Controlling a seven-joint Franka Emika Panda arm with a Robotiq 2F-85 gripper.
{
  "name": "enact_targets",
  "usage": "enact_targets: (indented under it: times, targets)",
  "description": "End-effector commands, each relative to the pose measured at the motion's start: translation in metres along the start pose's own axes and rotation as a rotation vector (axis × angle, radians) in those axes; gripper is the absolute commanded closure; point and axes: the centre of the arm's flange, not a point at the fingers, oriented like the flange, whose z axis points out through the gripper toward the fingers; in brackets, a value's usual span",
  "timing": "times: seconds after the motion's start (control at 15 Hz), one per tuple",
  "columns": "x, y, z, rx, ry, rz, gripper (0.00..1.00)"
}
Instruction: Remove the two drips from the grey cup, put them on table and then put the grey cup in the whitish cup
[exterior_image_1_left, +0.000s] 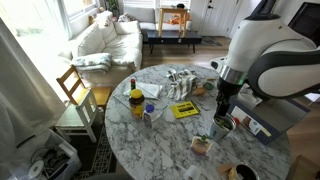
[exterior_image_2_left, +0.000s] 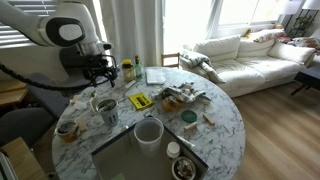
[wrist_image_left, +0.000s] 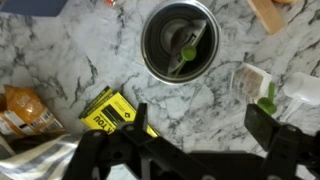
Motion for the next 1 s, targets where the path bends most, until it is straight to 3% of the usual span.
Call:
enact_targets:
  times: [0.0,0.47,0.73,0.93]
  targets:
    - [-0.026,0.017,0.015,0.030,-0.054,0.084,0.00]
    - [-0.035,0.025,0.045,0.132,-0.083,0.112,0.00]
    - [-0.034,0.023,0.060,0.148,-0.112,0.120,0.00]
    - [-0.034,0.023,0.066,0.150,-0.111,0.121,0.17]
